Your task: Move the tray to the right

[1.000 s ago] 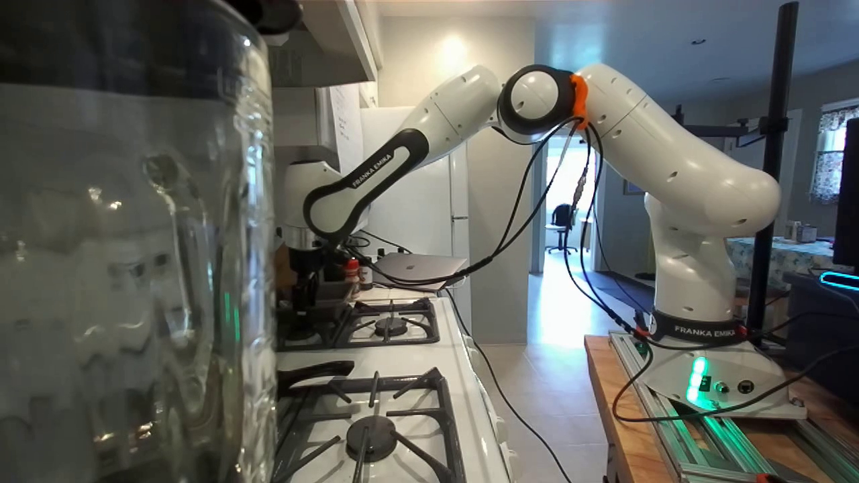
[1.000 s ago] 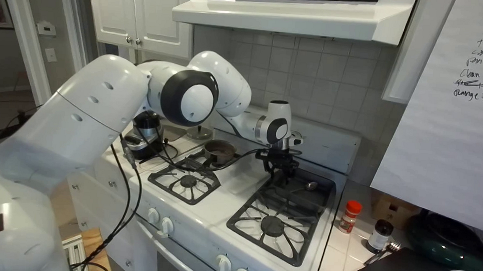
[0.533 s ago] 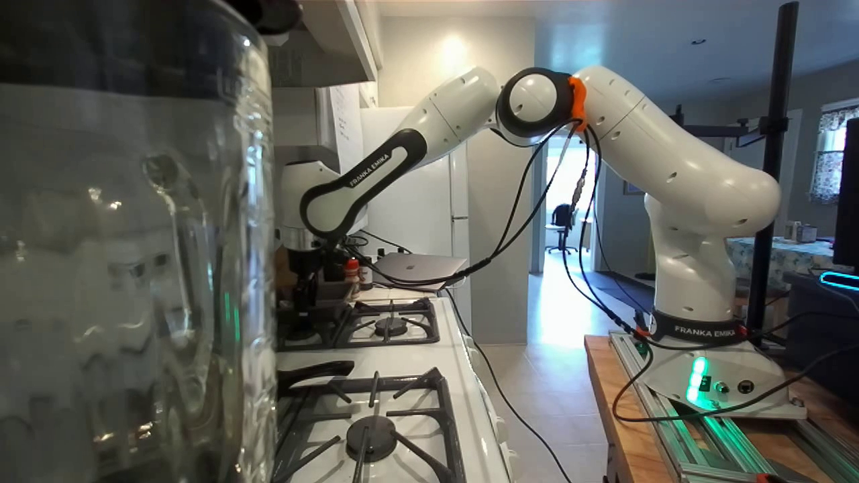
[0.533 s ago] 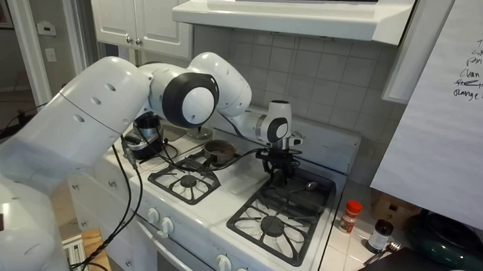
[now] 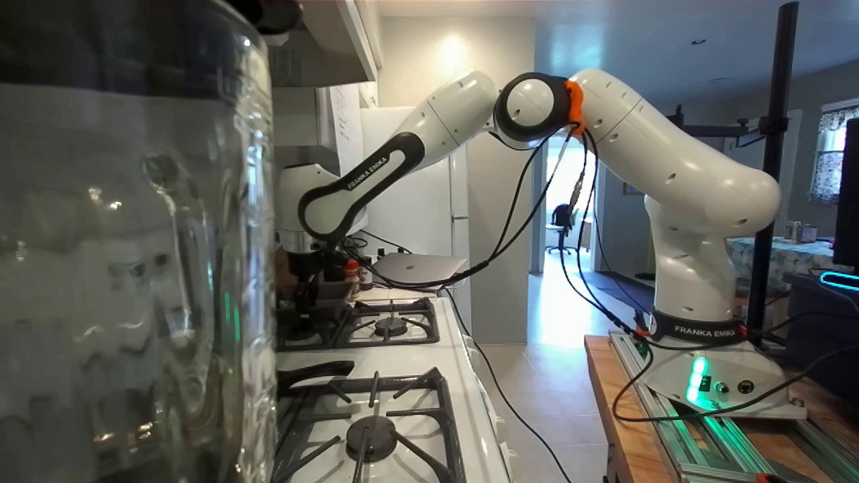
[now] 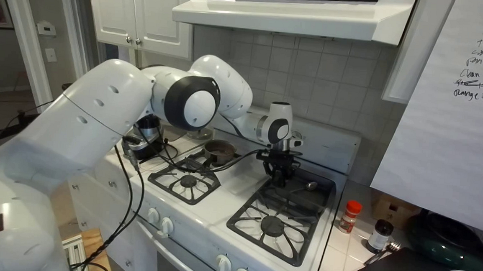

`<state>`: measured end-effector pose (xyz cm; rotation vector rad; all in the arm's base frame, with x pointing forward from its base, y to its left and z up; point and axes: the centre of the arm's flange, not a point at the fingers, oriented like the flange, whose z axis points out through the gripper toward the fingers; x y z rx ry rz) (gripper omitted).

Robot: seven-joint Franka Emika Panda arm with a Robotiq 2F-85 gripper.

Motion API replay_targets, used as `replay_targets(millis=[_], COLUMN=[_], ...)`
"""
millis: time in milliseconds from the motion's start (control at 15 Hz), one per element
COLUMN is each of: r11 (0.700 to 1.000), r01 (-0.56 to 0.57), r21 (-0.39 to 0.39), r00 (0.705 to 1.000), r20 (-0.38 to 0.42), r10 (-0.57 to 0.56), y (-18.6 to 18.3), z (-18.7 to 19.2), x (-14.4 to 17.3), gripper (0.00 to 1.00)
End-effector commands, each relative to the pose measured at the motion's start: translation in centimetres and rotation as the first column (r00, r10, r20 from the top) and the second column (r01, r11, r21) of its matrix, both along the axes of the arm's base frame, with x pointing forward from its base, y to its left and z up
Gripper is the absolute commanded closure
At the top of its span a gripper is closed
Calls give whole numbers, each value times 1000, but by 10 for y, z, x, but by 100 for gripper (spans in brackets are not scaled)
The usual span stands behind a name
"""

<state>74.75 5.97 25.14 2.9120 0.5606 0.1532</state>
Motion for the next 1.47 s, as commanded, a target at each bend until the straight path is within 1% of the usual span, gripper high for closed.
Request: replay_targets(millis=[0, 133, 333, 400, 467, 533, 733, 1400], r11=[1000, 1000, 1000, 1000, 1000, 1000, 1000, 1000], r01=[-13, -15, -17, -18, -19, -20, -22, -27], r21=[2, 3, 5, 4, 6, 6, 7, 12], r00=[1000, 1000, 1000, 1000, 1000, 1000, 1000, 1000], r20=[-7, -5, -5, -5, -6, -5, -5, -9], r10=[13, 15, 17, 18, 19, 20, 22, 27], y=[0, 1, 2, 2, 3, 4, 4, 7], z=[-2, -2, -2, -2, -2, -2, -2, -2], x=[13, 13, 13, 13, 13, 13, 12, 10], gripper=[53, 55, 67, 66, 73, 71, 75, 77])
